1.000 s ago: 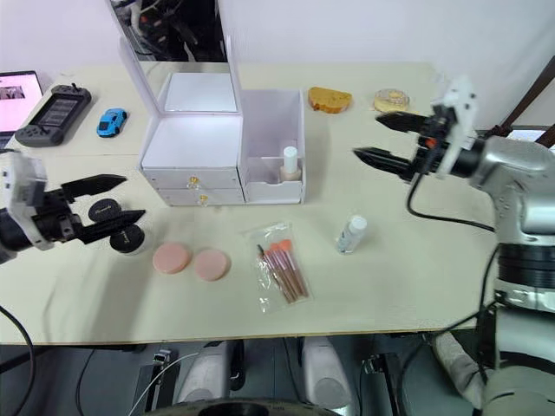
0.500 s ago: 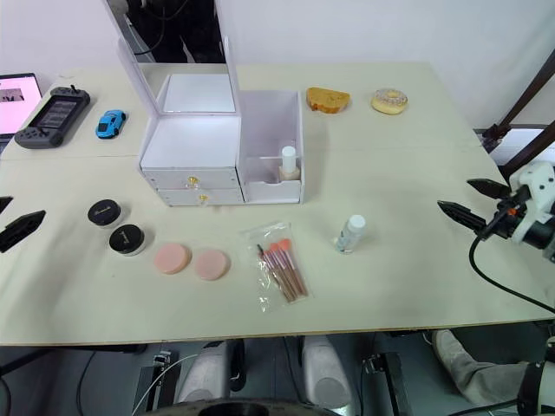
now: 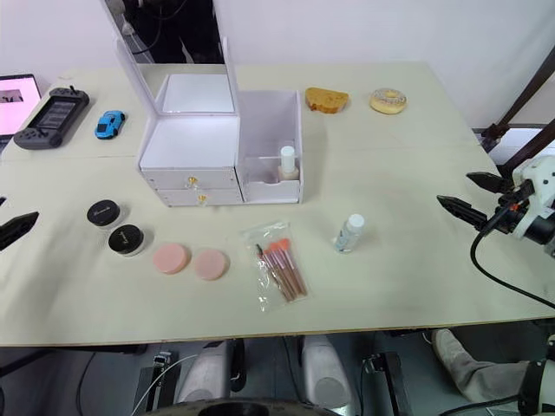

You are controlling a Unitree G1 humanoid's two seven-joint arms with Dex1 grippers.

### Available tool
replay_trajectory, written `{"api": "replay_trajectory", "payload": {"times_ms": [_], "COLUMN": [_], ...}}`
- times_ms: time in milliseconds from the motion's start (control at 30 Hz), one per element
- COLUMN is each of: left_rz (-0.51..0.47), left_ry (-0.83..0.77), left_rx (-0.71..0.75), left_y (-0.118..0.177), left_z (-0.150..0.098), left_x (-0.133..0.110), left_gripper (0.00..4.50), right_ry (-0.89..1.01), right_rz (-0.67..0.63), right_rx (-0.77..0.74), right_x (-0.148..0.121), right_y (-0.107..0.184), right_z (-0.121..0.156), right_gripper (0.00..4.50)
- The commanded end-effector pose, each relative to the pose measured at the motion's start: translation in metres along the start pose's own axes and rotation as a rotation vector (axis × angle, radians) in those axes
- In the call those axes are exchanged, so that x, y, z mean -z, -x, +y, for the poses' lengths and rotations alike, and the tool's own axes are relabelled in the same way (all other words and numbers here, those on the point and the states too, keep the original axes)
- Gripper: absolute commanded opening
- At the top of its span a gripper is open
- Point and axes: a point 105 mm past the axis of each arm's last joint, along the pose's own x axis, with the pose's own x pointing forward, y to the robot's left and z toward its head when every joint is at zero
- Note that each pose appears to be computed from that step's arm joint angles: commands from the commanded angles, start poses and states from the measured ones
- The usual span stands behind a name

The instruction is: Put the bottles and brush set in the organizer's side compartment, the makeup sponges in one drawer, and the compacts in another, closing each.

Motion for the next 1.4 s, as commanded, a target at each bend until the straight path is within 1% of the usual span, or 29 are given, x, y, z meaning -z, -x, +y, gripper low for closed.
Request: {"api": "replay_trajectory", "payload": {"times_ms": [33,67,100,133,233,300,367,467,533,633,833,967,1133,1267,1367,1400], "left_rz": [-0.046,-0.035,-0.028,-0.024,-0.039,-0.045,-0.038,-0.047,-0.055,-0.07,-0.085,-0.089,-0.06,-0.06,-0.062,-0.063], "left_ry": [-0.109,-0.139,-0.169,-0.185,-0.18,-0.173,-0.153,-0.137,-0.139,-0.138,-0.174,-0.186,-0.188,-0.194,-0.199,-0.2], "left_rx": [0.188,0.226,0.296,0.339,0.477,0.528,0.621,0.746,0.79,0.836,0.875,0.881,0.842,0.83,0.828,0.828], "left_y": [-0.024,-0.03,-0.041,-0.047,-0.065,-0.072,-0.079,-0.09,-0.094,-0.101,-0.106,-0.106,-0.104,-0.104,-0.104,-0.104], "left_z": [-0.034,-0.043,-0.059,-0.07,-0.105,-0.117,-0.137,-0.167,-0.18,-0.191,-0.199,-0.202,-0.189,-0.186,-0.186,-0.186], "left_x": [-0.039,-0.04,-0.043,-0.044,-0.053,-0.057,-0.061,-0.066,-0.069,-0.074,-0.087,-0.09,-0.085,-0.085,-0.085,-0.085], "left_gripper": [4.5,4.5,4.5,4.5,4.5,4.5,4.5,4.5,4.5,4.5,4.5,4.5,4.5,4.5,4.5,4.5], "right_ry": [0.091,0.105,0.115,0.117,0.124,0.126,0.111,0.148,0.145,0.146,0.142,0.12,0.103,0.103,0.109,0.111], "right_rz": [-0.038,-0.027,-0.005,0.01,0.023,0.036,0.042,0.071,0.073,0.076,0.124,0.141,0.104,0.132,0.138,0.138], "right_rx": [-0.154,-0.193,-0.247,-0.278,-0.361,-0.394,-0.434,-0.445,-0.43,-0.405,-0.354,-0.356,-0.376,-0.371,-0.367,-0.368], "right_x": [-0.051,-0.056,-0.06,-0.062,-0.067,-0.067,-0.067,-0.058,-0.052,-0.045,-0.028,-0.02,-0.024,-0.018,-0.016,-0.015], "right_y": [-0.003,-0.004,-0.005,-0.005,-0.011,-0.014,-0.018,-0.025,-0.031,-0.04,-0.05,-0.055,-0.061,-0.063,-0.063,-0.063], "right_z": [0.028,0.036,0.049,0.057,0.085,0.098,0.114,0.132,0.138,0.141,0.134,0.133,0.135,0.132,0.131,0.132], "right_gripper": [4.44,4.44,4.44,4.44,4.44,4.44,4.44,4.44,4.44,4.44,4.44,4.44,4.44,4.44,3.68,3.24]}}
